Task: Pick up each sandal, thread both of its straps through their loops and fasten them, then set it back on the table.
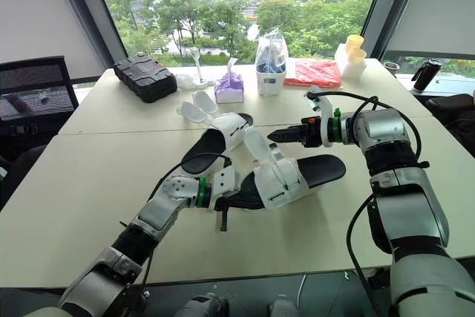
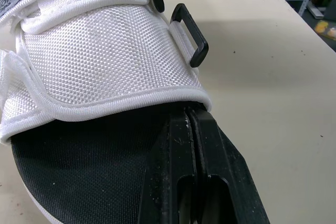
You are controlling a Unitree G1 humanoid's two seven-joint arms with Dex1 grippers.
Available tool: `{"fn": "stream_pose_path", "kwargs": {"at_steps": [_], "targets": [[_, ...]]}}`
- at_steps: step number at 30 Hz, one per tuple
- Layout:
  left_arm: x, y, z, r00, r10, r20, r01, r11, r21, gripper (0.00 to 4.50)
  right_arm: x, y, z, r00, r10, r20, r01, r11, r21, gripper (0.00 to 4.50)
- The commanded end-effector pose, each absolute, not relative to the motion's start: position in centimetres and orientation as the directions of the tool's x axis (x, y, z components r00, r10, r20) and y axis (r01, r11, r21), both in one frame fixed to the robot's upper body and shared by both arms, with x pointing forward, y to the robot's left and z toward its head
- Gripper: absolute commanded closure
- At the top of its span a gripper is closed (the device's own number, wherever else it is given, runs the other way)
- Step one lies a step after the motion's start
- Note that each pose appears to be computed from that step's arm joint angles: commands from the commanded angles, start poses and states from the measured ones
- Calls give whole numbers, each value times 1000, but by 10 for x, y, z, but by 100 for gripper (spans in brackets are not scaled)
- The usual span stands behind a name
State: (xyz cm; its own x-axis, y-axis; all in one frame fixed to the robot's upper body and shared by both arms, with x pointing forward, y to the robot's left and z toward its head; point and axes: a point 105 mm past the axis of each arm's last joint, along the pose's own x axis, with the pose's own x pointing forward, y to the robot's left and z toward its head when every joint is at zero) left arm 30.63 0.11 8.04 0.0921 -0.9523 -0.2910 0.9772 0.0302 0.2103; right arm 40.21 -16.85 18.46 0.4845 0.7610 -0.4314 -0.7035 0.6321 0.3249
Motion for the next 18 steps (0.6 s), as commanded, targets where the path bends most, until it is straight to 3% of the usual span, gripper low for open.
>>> {"fn": "stream_pose_path", "kwargs": {"at_steps": [1, 18], "targets": [[299, 3, 61, 65, -933, -353, 988, 9, 157, 450, 414, -170, 188, 522, 715, -465, -700, 671, 244, 62], [299, 5, 61, 73, -932, -354, 987, 17, 158, 450, 426, -176, 147, 525, 560, -641, -789, 602, -121, 62]]}}
